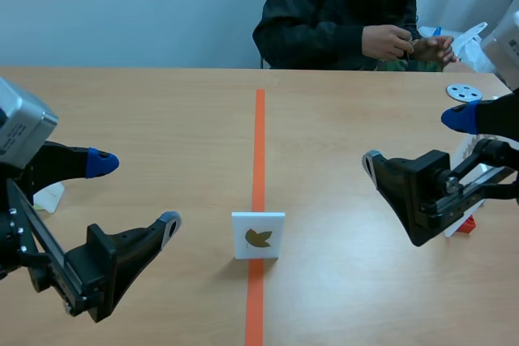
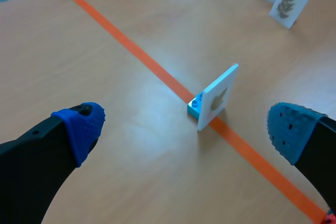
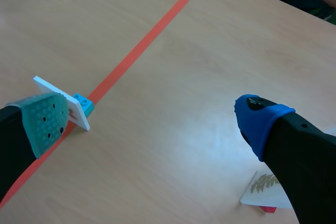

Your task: Sort the leaf by its shape. The table is split by an orange tape line. A compound leaf with several leaflets goes to the left side, a simple leaf with one blade goes to the right side. Return to the home posture when a red brick is placed on the table.

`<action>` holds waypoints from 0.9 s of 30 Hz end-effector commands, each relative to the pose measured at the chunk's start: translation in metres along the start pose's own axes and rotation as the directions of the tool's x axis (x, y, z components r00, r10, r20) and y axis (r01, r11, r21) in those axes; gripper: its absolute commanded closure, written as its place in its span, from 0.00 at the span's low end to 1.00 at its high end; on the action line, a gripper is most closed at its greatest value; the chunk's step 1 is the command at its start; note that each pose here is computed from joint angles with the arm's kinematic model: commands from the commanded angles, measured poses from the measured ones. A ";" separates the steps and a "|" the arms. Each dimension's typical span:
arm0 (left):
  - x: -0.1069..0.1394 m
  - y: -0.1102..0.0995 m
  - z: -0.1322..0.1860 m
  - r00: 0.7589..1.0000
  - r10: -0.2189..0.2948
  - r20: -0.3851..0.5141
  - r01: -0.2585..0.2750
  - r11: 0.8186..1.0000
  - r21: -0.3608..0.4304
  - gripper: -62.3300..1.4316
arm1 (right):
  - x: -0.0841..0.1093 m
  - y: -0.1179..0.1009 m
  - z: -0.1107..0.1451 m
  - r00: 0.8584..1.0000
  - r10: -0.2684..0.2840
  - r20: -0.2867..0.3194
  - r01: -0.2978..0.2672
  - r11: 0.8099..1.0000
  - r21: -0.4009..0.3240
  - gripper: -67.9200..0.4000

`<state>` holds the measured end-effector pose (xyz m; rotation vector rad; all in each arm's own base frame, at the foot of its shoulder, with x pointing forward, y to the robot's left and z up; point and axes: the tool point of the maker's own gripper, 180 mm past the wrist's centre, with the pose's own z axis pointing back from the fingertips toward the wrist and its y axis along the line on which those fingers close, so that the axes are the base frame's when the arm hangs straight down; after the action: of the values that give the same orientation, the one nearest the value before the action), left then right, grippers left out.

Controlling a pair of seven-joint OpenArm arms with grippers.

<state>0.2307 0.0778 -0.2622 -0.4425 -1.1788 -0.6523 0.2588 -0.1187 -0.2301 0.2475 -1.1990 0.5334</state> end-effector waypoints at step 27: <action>-0.046 -0.003 -0.087 0.996 -0.087 0.025 0.090 0.985 -0.148 0.00 | 0.008 -0.007 0.001 1.000 0.007 0.028 -0.006 1.000 -0.017 0.00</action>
<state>0.2709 0.0371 -0.3495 -0.5101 -1.1220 -0.8203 0.2591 -0.1191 -0.2300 0.2456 -1.1999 0.5304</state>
